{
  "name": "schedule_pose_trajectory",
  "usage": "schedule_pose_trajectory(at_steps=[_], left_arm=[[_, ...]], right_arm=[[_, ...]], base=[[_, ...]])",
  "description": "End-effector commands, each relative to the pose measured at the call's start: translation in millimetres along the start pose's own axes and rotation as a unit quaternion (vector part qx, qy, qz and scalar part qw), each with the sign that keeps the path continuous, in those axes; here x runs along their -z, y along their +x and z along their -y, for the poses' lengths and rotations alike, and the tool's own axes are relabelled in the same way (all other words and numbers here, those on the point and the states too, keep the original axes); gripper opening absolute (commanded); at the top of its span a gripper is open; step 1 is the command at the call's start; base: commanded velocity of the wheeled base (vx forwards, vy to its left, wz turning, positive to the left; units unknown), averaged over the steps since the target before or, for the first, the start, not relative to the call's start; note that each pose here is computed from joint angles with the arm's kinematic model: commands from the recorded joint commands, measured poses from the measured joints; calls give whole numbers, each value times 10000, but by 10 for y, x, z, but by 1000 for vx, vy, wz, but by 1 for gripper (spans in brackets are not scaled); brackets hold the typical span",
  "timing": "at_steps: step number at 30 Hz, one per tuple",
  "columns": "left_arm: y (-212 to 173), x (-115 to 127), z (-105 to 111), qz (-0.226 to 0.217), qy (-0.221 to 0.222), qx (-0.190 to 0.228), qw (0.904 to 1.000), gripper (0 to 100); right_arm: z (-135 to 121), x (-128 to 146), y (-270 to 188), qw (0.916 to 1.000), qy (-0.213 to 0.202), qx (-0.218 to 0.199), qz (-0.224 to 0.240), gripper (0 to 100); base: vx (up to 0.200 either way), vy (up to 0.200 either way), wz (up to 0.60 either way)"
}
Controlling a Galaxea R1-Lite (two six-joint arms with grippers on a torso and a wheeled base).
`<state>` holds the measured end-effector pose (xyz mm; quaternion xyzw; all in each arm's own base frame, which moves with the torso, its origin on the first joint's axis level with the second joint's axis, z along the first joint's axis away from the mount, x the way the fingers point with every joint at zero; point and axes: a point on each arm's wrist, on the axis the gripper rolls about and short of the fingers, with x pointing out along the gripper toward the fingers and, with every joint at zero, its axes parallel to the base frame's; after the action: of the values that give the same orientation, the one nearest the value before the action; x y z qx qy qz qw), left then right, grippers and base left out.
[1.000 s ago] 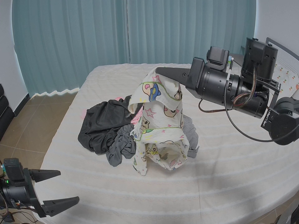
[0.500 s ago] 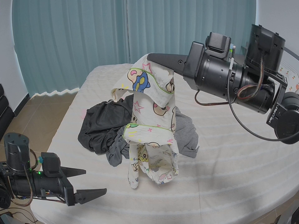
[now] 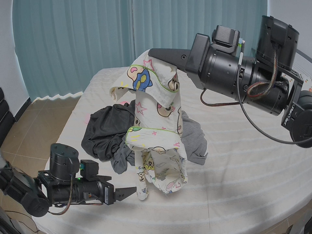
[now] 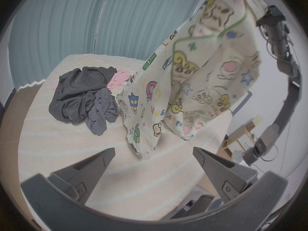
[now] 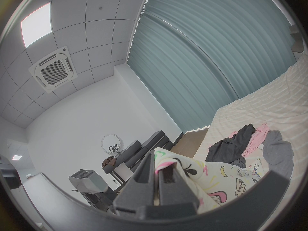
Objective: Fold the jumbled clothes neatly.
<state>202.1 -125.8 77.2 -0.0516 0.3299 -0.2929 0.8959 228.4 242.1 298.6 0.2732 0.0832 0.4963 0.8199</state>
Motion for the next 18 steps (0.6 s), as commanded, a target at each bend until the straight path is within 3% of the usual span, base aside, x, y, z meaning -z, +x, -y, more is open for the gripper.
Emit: schedule_pose_trajectory(at_steps=[1, 5, 8, 18], left_arm=[[341, 220, 47, -500, 66, -45, 9987, 100], [464, 250, 36, -547, 82, -144, 9984, 100], [623, 322, -21, -506, 100, -537, 9972, 100], [1050, 353, -125, -168, 168, -564, 9981, 100]], right_arm=[[16, 4, 21, 10000, 4, 24, -1, 0], [19, 8, 20, 10000, 5, 28, -7, 0], [19, 8, 20, 10000, 5, 28, -7, 0], [24, 6, 23, 10000, 4, 28, -7, 0]], base=[[0, 0, 0], [0, 0, 0], [0, 0, 0], [0, 0, 0]])
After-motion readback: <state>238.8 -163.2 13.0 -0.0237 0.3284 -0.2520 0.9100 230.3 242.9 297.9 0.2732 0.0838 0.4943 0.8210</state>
